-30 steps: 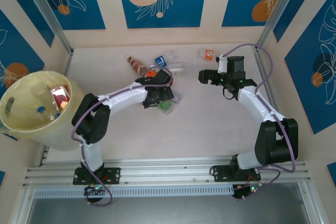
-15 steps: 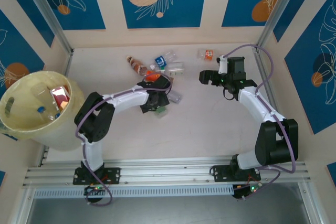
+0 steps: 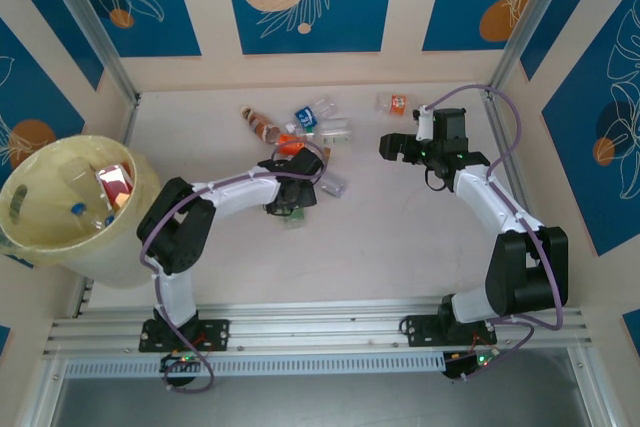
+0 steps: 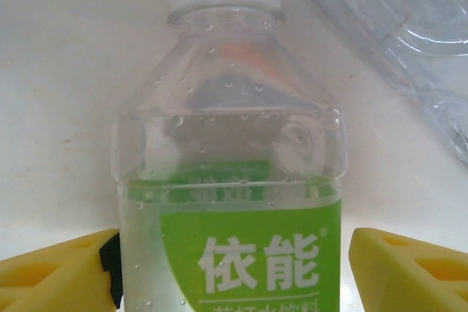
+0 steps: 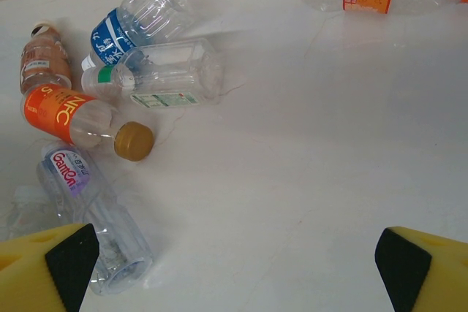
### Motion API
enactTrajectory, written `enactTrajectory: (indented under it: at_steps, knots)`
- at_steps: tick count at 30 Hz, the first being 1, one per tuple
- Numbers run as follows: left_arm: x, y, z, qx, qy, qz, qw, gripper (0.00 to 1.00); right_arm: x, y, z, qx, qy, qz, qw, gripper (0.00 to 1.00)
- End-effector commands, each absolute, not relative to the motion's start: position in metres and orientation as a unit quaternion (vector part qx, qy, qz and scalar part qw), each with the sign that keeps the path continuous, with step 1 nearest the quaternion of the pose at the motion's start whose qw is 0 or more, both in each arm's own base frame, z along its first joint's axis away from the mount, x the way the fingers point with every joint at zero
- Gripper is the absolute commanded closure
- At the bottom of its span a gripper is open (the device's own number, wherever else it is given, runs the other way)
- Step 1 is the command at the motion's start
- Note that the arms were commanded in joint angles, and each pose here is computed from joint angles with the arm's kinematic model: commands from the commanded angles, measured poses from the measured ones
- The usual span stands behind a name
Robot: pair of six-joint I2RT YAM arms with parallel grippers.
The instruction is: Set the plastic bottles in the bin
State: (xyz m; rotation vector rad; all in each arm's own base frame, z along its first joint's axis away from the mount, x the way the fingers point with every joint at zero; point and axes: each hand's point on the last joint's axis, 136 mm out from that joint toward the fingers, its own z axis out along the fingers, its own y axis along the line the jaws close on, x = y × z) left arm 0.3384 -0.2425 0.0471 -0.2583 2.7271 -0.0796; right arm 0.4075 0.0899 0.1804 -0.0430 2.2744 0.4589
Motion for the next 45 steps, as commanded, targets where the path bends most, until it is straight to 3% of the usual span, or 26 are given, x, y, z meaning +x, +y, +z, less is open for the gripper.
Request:
enactTrajectory:
  at_steps: [1, 7, 18, 30, 37, 45]
  knots:
    - [0.344, -0.242, 0.049, -0.041, 0.977, -0.026, 0.206, 0.33, 0.402, 0.088, 0.184, -0.008, 0.899, 0.184, 0.399, 0.01]
    - [0.342, -0.237, 0.039, -0.039, 0.981, -0.014, 0.191, 0.33, 0.402, 0.089, 0.185, -0.006, 0.898, 0.186, 0.398, 0.01]
    - [0.346, -0.239, 0.072, -0.007, 0.972, -0.044, 0.23, 0.63, 0.396, 0.098, 0.212, -0.028, 0.873, 0.211, 0.439, 0.01]
    - [0.349, -0.198, 0.164, -0.003, 0.943, -0.043, 0.329, 0.63, 0.389, 0.11, 0.236, -0.056, 0.835, 0.244, 0.49, 0.01]
    - [0.342, -0.205, 0.26, 0.06, 0.891, -0.121, 0.433, 0.65, 0.385, 0.116, 0.252, -0.068, 0.809, 0.256, 0.525, 0.01]
    - [0.326, -0.171, 0.351, 0.068, 0.849, -0.095, 0.515, 0.68, 0.384, 0.113, 0.253, -0.063, 0.805, 0.25, 0.535, 0.01]
